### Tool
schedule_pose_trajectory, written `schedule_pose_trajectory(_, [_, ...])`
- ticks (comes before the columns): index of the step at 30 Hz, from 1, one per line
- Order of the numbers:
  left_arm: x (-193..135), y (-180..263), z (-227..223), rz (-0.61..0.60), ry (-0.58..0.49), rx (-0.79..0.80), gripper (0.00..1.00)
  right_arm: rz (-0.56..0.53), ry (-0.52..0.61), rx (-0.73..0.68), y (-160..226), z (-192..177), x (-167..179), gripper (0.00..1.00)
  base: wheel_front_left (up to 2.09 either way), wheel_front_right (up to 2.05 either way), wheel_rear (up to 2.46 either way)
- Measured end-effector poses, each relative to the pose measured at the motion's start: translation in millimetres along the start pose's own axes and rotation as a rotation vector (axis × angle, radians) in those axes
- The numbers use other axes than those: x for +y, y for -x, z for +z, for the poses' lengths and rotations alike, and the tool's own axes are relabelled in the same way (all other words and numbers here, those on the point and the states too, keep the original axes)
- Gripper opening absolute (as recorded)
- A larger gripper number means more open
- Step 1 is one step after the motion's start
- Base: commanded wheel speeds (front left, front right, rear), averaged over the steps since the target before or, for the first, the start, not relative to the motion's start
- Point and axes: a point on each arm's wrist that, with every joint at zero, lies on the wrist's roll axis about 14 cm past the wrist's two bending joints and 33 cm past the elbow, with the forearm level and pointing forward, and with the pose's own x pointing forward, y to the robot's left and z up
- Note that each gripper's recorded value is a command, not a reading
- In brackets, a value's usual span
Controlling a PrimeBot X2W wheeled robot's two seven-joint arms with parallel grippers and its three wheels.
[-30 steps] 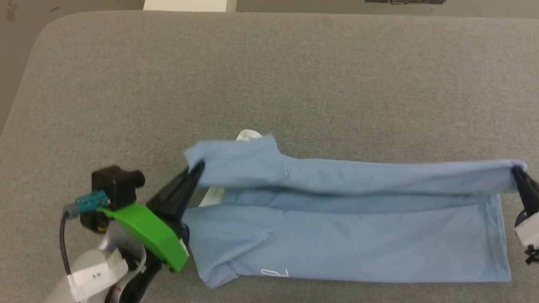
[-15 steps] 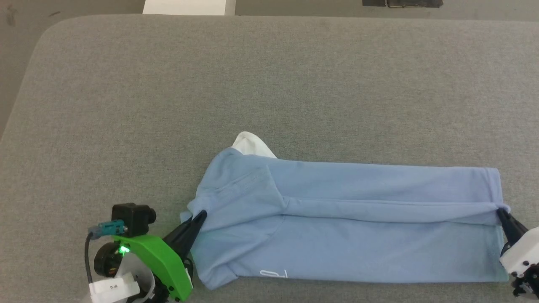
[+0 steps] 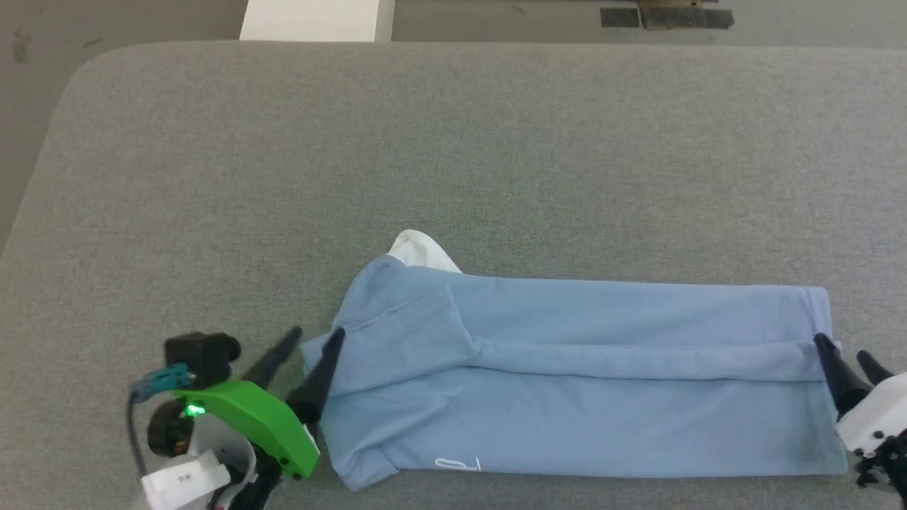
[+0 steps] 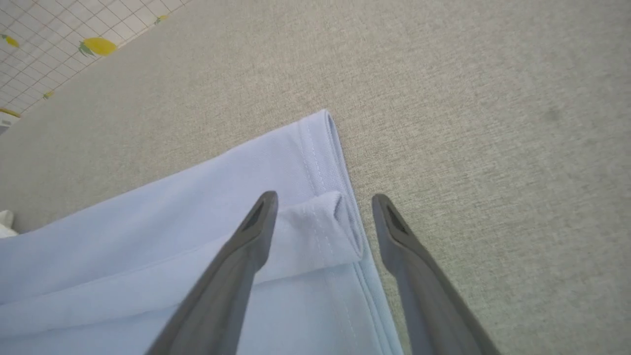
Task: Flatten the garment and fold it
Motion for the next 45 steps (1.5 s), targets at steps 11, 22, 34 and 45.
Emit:
schedule_pose_trajectory(11, [3.5, 59.4, 120.6, 0.22, -0.232, -0.594, 1.0, -0.015, 0.048, -0.182, 39.7, 35.8, -6.4, 1.0, 0.0, 0.0, 0.0])
schedule_pose_trajectory(22, [-6.3, 85.2, 80.3, 0.295, -0.31, -0.559, 1.0, -0.038, 0.041, -0.062, 31.1, 1.0, -7.0, 1.0, 0.0, 0.0, 0.0])
schedule_pose_trajectory(34, [7.2, 86.1, 63.7, 0.305, -0.29, -0.508, 1.0, -0.068, 0.011, 0.07, -1.9, -29.2, -10.1, 1.0, 0.0, 0.0, 0.0])
schedule_pose_trajectory(45, [11.0, 73.2, 52.2, 0.289, -0.288, -0.458, 1.0, -0.083, -0.019, 0.152, -25.9, -33.9, -10.6, 0.0, 0.0, 0.0, 0.0])
